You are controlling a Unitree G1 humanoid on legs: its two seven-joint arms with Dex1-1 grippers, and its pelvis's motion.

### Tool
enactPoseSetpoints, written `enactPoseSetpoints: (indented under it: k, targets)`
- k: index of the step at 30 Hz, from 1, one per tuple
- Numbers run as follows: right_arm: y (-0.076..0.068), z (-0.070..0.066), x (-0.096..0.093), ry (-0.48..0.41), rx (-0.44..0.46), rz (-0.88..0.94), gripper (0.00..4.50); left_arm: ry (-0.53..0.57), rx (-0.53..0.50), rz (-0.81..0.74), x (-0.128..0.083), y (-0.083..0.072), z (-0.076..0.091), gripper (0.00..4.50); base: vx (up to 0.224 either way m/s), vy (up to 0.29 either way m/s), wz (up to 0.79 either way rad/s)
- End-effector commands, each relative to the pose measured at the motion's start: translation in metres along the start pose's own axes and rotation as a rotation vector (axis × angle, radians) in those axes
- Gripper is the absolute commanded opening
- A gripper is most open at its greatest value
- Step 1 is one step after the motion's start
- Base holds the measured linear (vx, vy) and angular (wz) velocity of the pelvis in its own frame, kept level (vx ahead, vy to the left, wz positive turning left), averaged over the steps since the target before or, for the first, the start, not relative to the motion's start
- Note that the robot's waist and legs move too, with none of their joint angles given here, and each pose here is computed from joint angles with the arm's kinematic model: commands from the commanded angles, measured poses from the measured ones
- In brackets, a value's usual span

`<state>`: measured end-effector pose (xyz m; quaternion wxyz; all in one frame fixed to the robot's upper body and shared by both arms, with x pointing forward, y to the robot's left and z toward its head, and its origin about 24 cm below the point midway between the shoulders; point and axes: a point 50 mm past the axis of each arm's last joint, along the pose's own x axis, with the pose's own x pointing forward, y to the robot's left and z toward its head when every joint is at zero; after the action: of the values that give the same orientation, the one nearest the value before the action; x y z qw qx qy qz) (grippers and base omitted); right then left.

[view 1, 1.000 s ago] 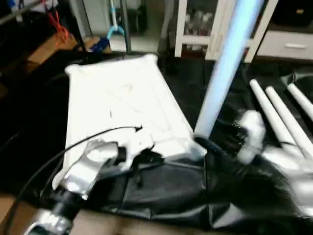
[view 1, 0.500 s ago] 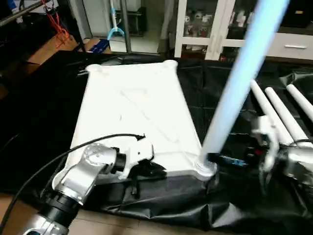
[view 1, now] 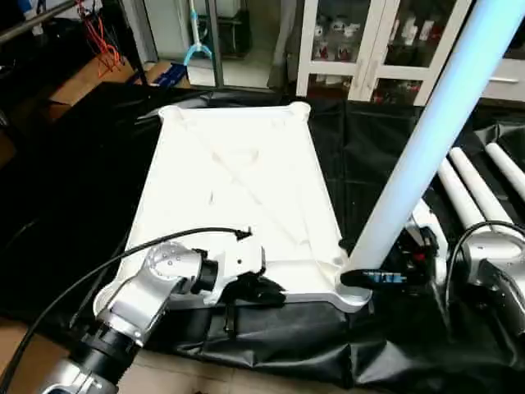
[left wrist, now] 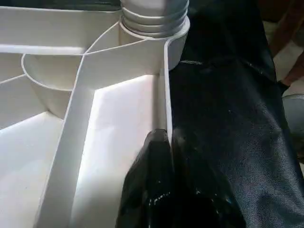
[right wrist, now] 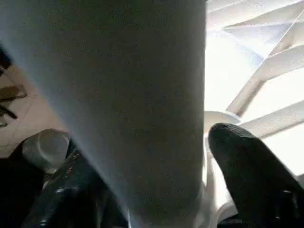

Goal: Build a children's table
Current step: Rotate leg to tighten

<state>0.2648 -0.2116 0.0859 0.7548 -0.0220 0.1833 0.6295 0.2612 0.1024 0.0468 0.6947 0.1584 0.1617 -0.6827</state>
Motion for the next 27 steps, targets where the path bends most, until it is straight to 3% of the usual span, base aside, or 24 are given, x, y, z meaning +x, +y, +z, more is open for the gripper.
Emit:
enactPoseSetpoints:
  k: [1,6,11,14,17,18,19,20,22,25,27]
  targets:
    - [-0.002,0.003,-0.007,0.023,-0.006,-0.005,2.96,-0.035,0.015,-0.030,0.003,-0.004,0.006,0.00,0.000,0.000,0.00]
    - [-0.001,0.002,-0.008,0.033,-0.001,0.010,2.59,-0.033,0.017,-0.029,0.003,-0.003,0.006,0.00,0.000,0.000,0.00]
    - [-0.009,0.000,0.002,-0.031,-0.012,-0.078,2.18,0.003,0.013,0.001,0.003,0.000,0.003,0.00,0.000,0.000,0.00]
    - [-0.025,-0.007,0.018,-0.058,-0.038,-0.291,2.11,0.089,-0.017,0.112,0.005,0.011,-0.005,0.00,0.000,0.000,0.00]
    - [-0.041,-0.014,0.037,-0.101,0.033,-0.520,2.00,0.107,-0.108,0.295,0.011,0.029,-0.004,0.00,0.000,0.000,0.00]
    - [-0.051,-0.017,0.052,-0.133,0.102,-0.705,1.97,0.095,-0.165,0.394,0.019,0.039,0.003,0.00,-0.050,-0.016,-0.01]
    - [-0.052,-0.017,0.053,-0.133,0.105,-0.718,1.95,0.093,-0.172,0.403,0.019,0.040,0.003,0.00,0.000,0.000,0.00]
    - [-0.061,-0.018,0.071,-0.126,0.151,-0.896,1.94,0.060,-0.299,0.539,0.029,0.052,0.013,0.00,0.000,0.000,0.00]
    - [-0.065,-0.017,0.078,-0.151,0.182,-0.964,1.93,0.031,-0.339,0.588,0.034,0.057,0.019,0.00,0.000,0.000,0.00]
    - [-0.070,-0.006,0.115,-0.186,0.196,-1.084,1.91,-0.243,-0.485,0.663,0.060,0.066,0.058,0.00,0.000,0.000,0.00]
    - [-0.070,0.003,0.133,-0.237,0.205,-1.100,1.90,-0.286,-0.490,0.667,0.071,0.066,0.072,0.00,0.000,0.000,0.00]
